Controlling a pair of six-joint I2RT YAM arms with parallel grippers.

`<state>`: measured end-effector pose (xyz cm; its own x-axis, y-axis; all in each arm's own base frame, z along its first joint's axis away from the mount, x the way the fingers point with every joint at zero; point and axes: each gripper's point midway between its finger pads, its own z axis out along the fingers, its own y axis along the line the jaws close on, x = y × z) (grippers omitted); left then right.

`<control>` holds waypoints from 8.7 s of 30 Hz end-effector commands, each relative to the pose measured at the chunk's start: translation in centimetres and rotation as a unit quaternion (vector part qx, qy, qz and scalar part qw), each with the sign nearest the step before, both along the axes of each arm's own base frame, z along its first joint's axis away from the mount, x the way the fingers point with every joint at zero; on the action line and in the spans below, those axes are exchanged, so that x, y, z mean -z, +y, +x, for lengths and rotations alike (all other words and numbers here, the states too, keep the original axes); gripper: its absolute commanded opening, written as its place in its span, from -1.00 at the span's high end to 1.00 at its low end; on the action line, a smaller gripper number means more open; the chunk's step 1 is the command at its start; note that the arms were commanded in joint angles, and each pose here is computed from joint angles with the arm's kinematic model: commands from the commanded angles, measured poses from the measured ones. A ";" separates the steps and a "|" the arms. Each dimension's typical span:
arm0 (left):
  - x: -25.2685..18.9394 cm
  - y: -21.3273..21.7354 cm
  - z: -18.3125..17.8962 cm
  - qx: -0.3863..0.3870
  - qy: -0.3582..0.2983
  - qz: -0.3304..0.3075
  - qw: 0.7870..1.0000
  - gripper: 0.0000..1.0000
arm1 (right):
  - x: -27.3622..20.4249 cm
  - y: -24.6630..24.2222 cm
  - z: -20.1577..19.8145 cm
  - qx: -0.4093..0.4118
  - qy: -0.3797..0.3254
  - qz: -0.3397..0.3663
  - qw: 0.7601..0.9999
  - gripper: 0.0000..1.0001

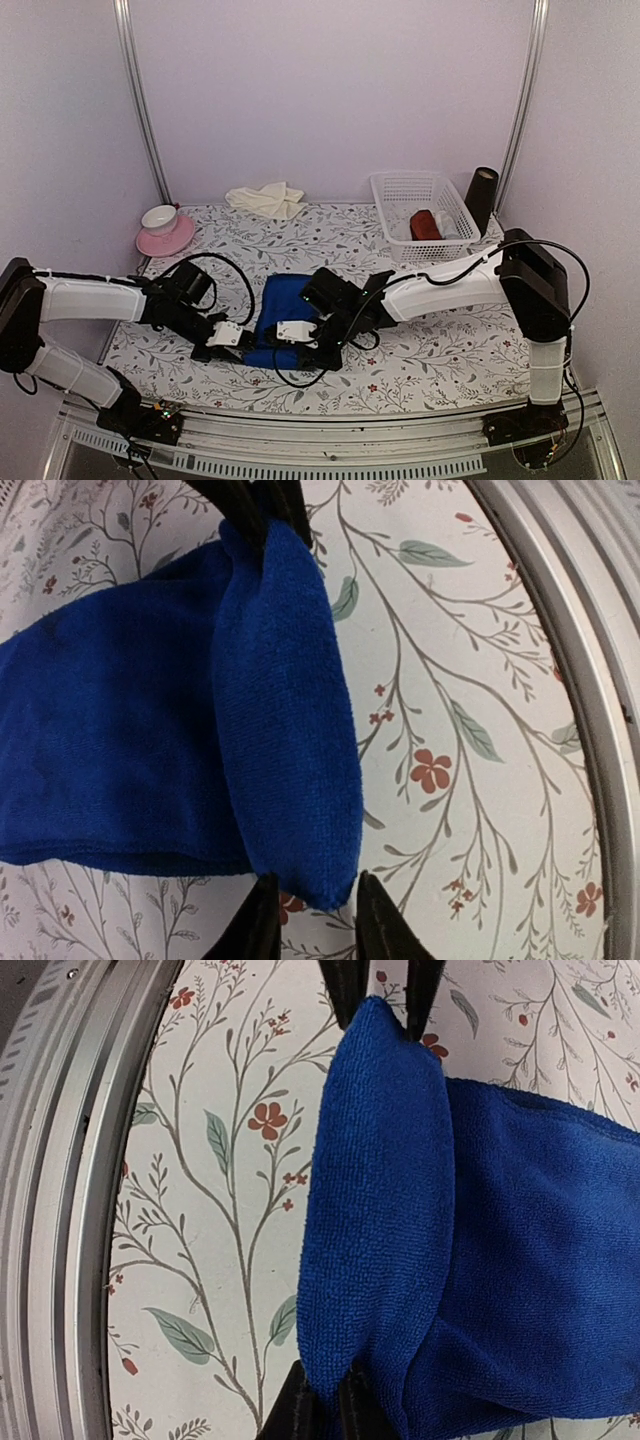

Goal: Roll the towels
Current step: Roll the towel at the center of the board.

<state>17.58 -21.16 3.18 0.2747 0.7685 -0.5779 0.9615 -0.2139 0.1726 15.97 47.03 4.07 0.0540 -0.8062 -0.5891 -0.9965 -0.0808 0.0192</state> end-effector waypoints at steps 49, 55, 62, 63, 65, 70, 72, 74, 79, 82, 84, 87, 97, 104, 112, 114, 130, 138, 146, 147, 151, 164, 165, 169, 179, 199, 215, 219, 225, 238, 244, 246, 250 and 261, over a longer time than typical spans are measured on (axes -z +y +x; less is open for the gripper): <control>-3.9 -3.3 -2.7 0.086 -0.293 -0.140 0.942 0.08 | 2.0 -1.2 4.0 0.086 0.289 -0.026 0.953 0.91; -1.8 -3.2 -2.5 0.102 -0.290 -0.101 0.946 0.08 | 2.0 -1.2 4.0 0.087 0.290 -0.026 0.953 0.91; -1.8 -3.6 -1.3 0.075 -0.311 -0.102 0.942 0.07 | 2.3 -1.4 3.8 0.085 0.292 -0.031 0.952 0.91; -1.8 -3.6 -1.3 0.074 -0.314 -0.103 0.941 0.07 | 2.4 -1.5 3.8 0.085 0.293 -0.032 0.952 0.91; -1.9 -3.6 -1.2 0.074 -0.318 -0.105 0.940 0.07 | 2.5 -1.5 3.8 0.085 0.293 -0.033 0.952 0.91; -1.0 -3.6 -0.7 0.063 -0.309 -0.082 0.945 0.08 | 2.8 -1.6 4.0 0.088 0.292 -0.036 0.952 0.91; -0.4 -3.4 -0.6 0.062 -0.305 -0.072 0.948 0.13 | 2.9 -1.6 4.0 0.089 0.293 -0.037 0.951 0.91; 0.0 -3.2 -0.6 0.058 -0.300 -0.067 0.950 0.17 | 2.9 -1.6 4.0 0.089 0.293 -0.037 0.951 0.91; 0.4 -2.8 0.4 0.033 -0.313 -0.052 0.948 0.17 | 2.8 -1.6 4.0 0.087 0.291 -0.036 0.952 0.91; 0.7 -2.6 1.1 0.015 -0.315 -0.043 0.948 0.17 | 2.8 -1.6 4.0 0.085 0.291 -0.036 0.952 0.91; 0.9 -2.5 1.4 0.008 -0.317 -0.037 0.948 0.21 | 2.9 -1.6 4.1 0.085 0.290 -0.036 0.952 0.91; 1.4 -2.2 1.6 0.000 -0.316 -0.027 0.948 0.32 | 2.9 -1.7 4.1 0.084 0.291 -0.037 0.952 0.90; 2.5 -1.9 1.9 -0.011 -0.306 -0.011 0.952 0.97 | 2.9 -1.5 4.6 0.084 0.282 -0.037 0.955 0.78; 2.1 -2.4 1.5 -0.009 -0.274 -0.015 0.961 1.00 | 0.4 -2.1 7.0 0.108 0.184 -0.020 0.977 0.19; 0.9 -2.9 0.3 -0.001 -0.191 -0.032 0.981 1.00 | -5.6 -3.6 8.5 0.129 0.042 0.057 0.989 -0.18; 1.0 -2.9 0.2 -0.001 -0.174 -0.031 0.984 1.00 | -6.9 -3.3 7.0 0.105 0.021 0.086 0.991 -0.23; 0.6 -2.9 0.0 -0.010 -0.080 -0.038 0.996 1.00 | -3.3 -0.5 0.6 -0.020 -0.089 0.102 0.991 -0.32; 0.5 -3.0 0.1 -0.010 -0.061 -0.040 0.997 1.00 | -0.5 -1.0 1.4 -0.004 -0.100 0.068 0.993 -0.30; 0.6 -3.0 0.3 -0.013 -0.057 -0.040 0.997 1.00 | -1.0 -1.1 1.9 0.007 -0.122 0.072 0.990 -0.28; 0.5 -3.1 0.3 -0.013 -0.058 -0.041 0.997 1.00 | -1.6 -0.9 1.8 0.007 -0.126 0.079 0.989 -0.30; 0.7 -3.1 0.3 -0.013 -0.054 -0.038 0.998 1.00 | -4.1 -0.5 0.9 -0.003 -0.142 0.113 0.983 -0.33; 0.9 -3.1 0.3 -0.013 -0.051 -0.035 0.998 1.00 | -2.4 -0.9 -1.2 -0.032 -0.118 0.108 0.987 -0.34; 0.9 -3.1 0.3 -0.013 -0.050 -0.036 0.998 1.00 | -1.9 -0.9 -1.0 -0.028 -0.119 0.102 0.987 -0.34; 0.9 -3.0 0.3 -0.013 -0.052 -0.036 0.998 1.00 | -1.1 -0.9 -0.2 -0.011 -0.127 0.087 0.988 -0.34; 0.8 -3.1 0.2 -0.010 -0.050 -0.038 0.998 1.00 | 0.7 -1.0 1.1 0.010 -0.147 0.057 0.987 -0.33; -0.4 -2.6 -0.1 -0.002 -0.019 -0.046 0.999 0.95 | 2.2 -0.9 0.6 -0.006 -0.117 0.006 0.993 0.90; -3.6 -2.1 -1.5 0.025 -0.052 -0.105 0.993 -0.28 | -1.6 0.3 -1.7 -0.012 0.117 0.032 0.993 0.83; -3.4 -2.0 -2.0 0.035 -0.047 -0.103 0.993 -0.28 | -1.3 0.2 -0.9 0.011 0.155 0.017 0.988 0.84; -4.0 -2.3 -2.0 0.037 -0.049 -0.112 0.992 -0.23 | 0.7 -0.1 0.0 0.037 0.173 -0.015 0.984 0.85; -2.6 -3.2 -1.9 0.029 0.002 -0.091 0.995 0.27 | 2.0 -0.7 0.7 0.067 0.234 -0.025 0.970 0.87; -2.0 -3.4 -1.0 0.010 0.012 -0.081 0.997 0.90 | 1.7 -0.8 1.1 0.071 0.242 -0.019 0.968 0.85; -1.7 -3.4 -0.9 0.003 0.016 -0.075 0.997 1.00 | 1.6 -0.8 1.4 0.074 0.240 -0.018 0.968 0.83; -1.0 -3.0 -0.6 -0.010 0.027 -0.059 0.998 1.00 | 1.5 -0.9 1.8 0.080 0.237 -0.018 0.968 0.72; 0.4 -2.8 0.8 -0.054 0.077 -0.031 0.995 1.00 | 0.9 -1.4 3.2 0.101 0.210 -0.013 0.973 0.27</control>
